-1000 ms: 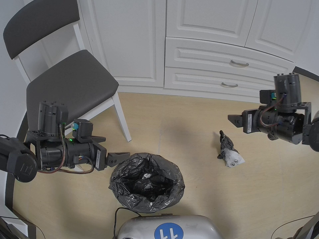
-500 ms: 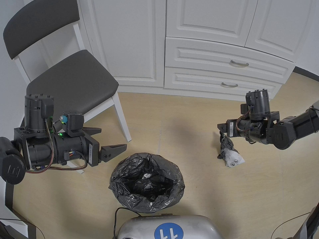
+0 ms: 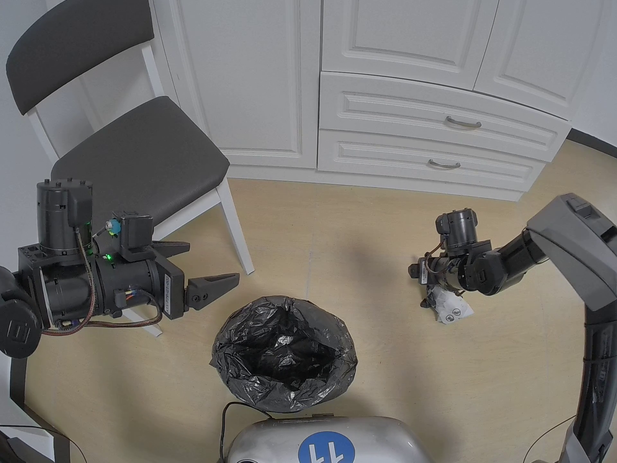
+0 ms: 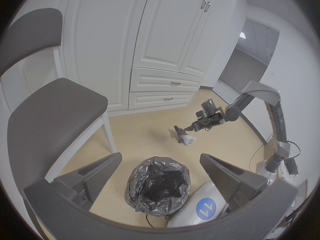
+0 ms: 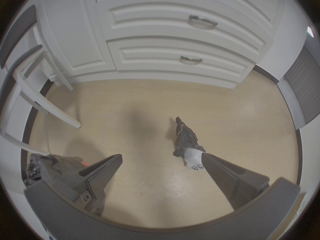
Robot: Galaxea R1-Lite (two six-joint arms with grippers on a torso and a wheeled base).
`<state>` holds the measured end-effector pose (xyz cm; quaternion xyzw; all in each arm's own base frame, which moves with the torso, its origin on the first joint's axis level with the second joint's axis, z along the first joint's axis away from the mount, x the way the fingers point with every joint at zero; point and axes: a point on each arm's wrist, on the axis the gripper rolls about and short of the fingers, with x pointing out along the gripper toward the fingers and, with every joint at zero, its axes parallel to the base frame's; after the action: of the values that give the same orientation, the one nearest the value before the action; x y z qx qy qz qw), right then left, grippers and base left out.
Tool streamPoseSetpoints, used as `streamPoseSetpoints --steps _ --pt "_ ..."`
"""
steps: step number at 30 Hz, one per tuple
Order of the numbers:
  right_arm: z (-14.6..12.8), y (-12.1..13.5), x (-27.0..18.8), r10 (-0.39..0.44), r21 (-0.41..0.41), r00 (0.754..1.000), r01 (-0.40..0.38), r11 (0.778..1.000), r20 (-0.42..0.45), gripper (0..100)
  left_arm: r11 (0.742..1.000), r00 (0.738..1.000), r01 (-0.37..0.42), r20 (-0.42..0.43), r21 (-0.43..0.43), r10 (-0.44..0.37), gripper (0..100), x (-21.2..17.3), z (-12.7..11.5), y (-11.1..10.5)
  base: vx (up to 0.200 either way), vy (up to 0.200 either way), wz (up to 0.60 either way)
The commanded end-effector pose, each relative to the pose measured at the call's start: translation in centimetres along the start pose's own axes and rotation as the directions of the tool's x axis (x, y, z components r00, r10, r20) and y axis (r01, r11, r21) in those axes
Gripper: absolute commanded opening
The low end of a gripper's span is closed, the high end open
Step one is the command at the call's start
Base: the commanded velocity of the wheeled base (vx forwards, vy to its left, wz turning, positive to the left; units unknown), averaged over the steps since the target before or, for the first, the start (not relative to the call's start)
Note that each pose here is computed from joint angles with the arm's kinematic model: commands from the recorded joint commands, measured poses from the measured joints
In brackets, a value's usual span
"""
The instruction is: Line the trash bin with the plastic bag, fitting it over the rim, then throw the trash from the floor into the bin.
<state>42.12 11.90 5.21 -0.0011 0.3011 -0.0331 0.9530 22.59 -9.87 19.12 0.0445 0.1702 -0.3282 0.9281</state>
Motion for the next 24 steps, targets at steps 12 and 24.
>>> streamPoseSetpoints --steps 12,24 --pt "-4.0 -4.2 11.0 -0.102 0.078 0.993 0.107 0.991 -0.064 100 1.000 1.000 -0.008 -0.011 -0.005 0.008 100 0.2 -0.3 0.3 0.000 0.000 0.00" --pt "-4.7 -6.4 17.2 -0.096 0.184 0.995 0.098 0.978 -0.020 100 1.000 1.000 -0.017 -0.011 -0.009 0.017 100 0.2 -0.2 0.5 0.000 0.000 0.00"
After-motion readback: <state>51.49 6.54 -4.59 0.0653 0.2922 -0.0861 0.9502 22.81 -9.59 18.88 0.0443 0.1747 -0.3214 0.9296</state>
